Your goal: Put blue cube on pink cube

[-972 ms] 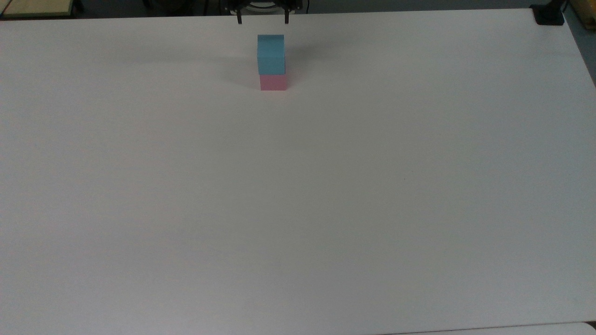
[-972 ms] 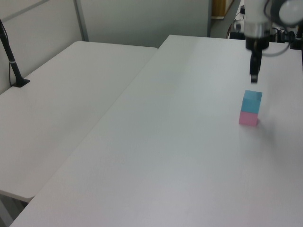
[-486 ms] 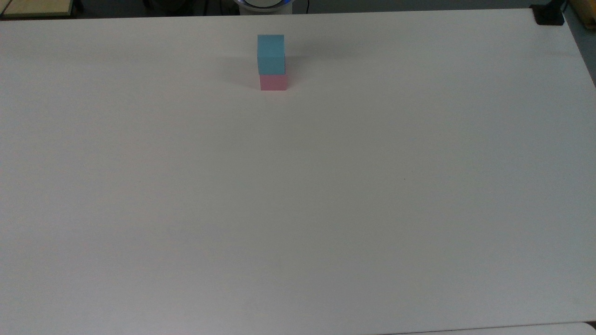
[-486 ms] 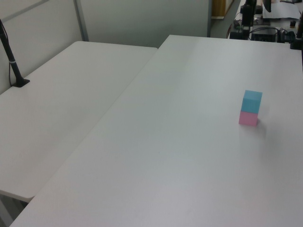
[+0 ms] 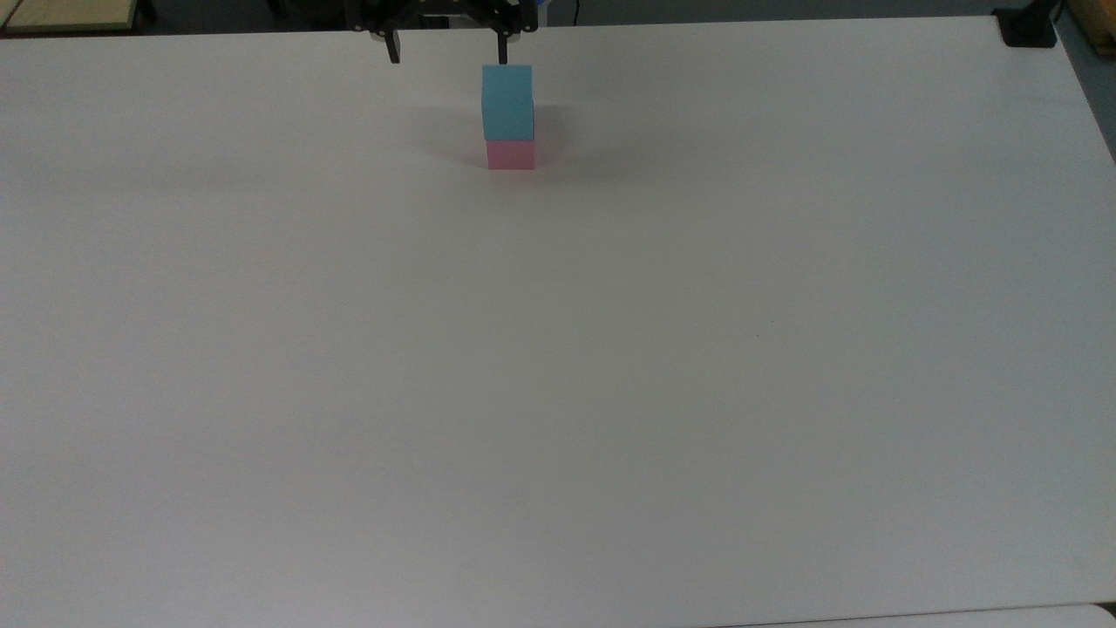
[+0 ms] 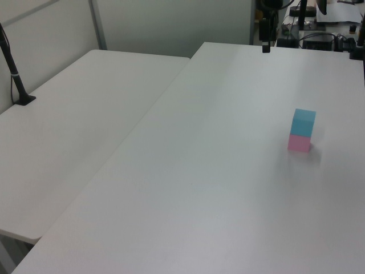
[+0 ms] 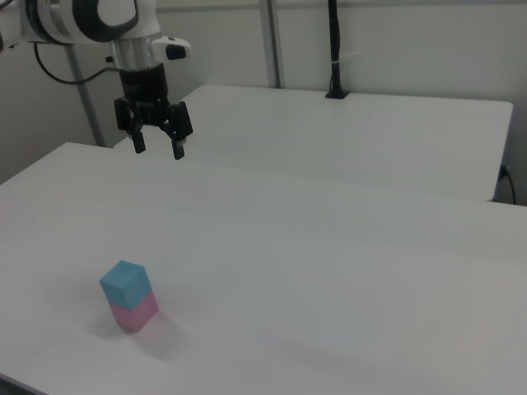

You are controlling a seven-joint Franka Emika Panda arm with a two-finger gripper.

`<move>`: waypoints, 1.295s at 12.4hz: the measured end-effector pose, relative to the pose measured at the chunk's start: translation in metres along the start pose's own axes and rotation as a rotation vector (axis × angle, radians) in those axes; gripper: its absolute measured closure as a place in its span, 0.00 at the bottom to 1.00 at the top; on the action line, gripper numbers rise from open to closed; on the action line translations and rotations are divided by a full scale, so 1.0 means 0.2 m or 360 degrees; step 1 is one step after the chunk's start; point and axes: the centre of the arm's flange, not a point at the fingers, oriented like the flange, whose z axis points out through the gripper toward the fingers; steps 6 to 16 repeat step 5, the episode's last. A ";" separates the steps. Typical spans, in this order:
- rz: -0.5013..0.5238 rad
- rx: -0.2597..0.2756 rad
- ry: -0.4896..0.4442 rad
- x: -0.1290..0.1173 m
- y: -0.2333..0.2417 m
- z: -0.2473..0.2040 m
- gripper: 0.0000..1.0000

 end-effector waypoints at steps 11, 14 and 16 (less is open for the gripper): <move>0.0038 -0.0001 0.0048 -0.01 0.07 -0.07 0.00; 0.0038 -0.0001 0.0048 -0.01 0.07 -0.07 0.00; 0.0038 -0.0001 0.0048 -0.01 0.07 -0.07 0.00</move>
